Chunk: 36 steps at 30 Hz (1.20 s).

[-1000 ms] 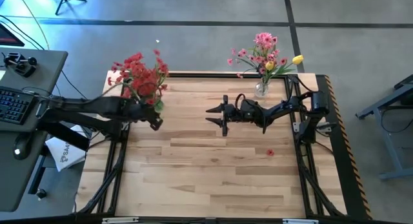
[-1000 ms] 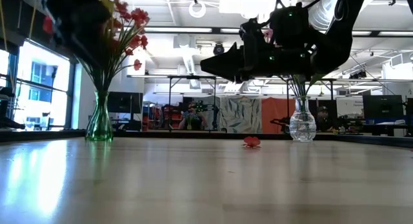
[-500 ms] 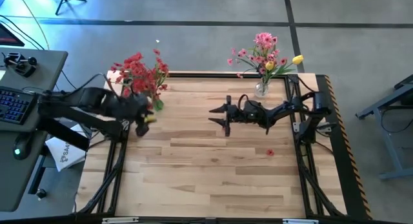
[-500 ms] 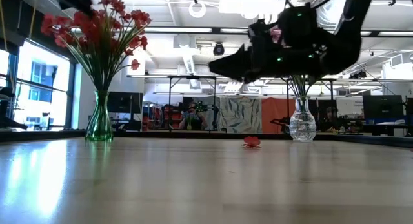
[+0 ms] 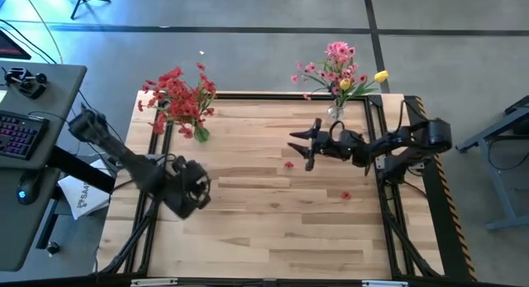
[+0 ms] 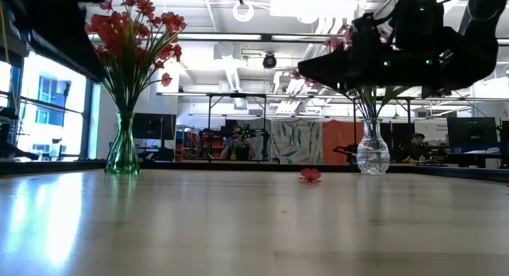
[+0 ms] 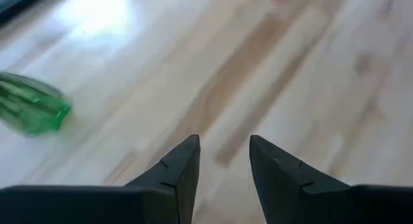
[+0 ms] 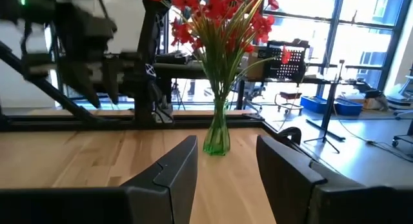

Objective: Sort flowers into vase by color
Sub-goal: Adjust the green vase from the left to the center of the table

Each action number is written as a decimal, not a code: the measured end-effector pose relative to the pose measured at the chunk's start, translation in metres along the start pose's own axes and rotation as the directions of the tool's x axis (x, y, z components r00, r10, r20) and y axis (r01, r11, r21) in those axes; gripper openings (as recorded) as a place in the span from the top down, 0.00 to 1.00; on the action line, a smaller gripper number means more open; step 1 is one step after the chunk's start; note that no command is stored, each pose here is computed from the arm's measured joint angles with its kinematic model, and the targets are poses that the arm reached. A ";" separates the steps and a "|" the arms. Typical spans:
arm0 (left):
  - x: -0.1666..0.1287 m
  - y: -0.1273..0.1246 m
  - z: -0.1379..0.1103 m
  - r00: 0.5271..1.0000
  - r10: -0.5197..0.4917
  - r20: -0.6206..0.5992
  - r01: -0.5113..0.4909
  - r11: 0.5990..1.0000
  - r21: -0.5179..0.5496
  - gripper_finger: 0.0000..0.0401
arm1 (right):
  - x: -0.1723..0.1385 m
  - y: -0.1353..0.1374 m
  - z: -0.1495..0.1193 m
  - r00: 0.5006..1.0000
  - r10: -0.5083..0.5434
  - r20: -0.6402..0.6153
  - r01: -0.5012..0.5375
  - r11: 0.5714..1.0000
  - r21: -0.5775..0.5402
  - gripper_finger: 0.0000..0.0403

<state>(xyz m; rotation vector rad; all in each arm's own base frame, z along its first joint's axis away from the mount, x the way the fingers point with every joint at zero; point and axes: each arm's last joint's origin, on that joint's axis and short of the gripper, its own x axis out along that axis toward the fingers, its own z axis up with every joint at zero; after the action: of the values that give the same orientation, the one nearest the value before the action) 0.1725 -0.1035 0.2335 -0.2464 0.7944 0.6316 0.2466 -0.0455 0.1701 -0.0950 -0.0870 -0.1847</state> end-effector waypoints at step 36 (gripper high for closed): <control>0.115 0.105 -0.079 0.763 0.566 0.312 -0.417 0.800 -0.431 0.21 | -0.013 0.006 -0.003 1.000 0.009 0.012 -0.009 1.000 0.011 0.61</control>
<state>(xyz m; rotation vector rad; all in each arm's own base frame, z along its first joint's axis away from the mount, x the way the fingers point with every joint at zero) 0.1228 -0.0044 0.0979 -0.1931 0.3043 1.2947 0.2357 -0.0373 0.1656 -0.0859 -0.0997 -0.1749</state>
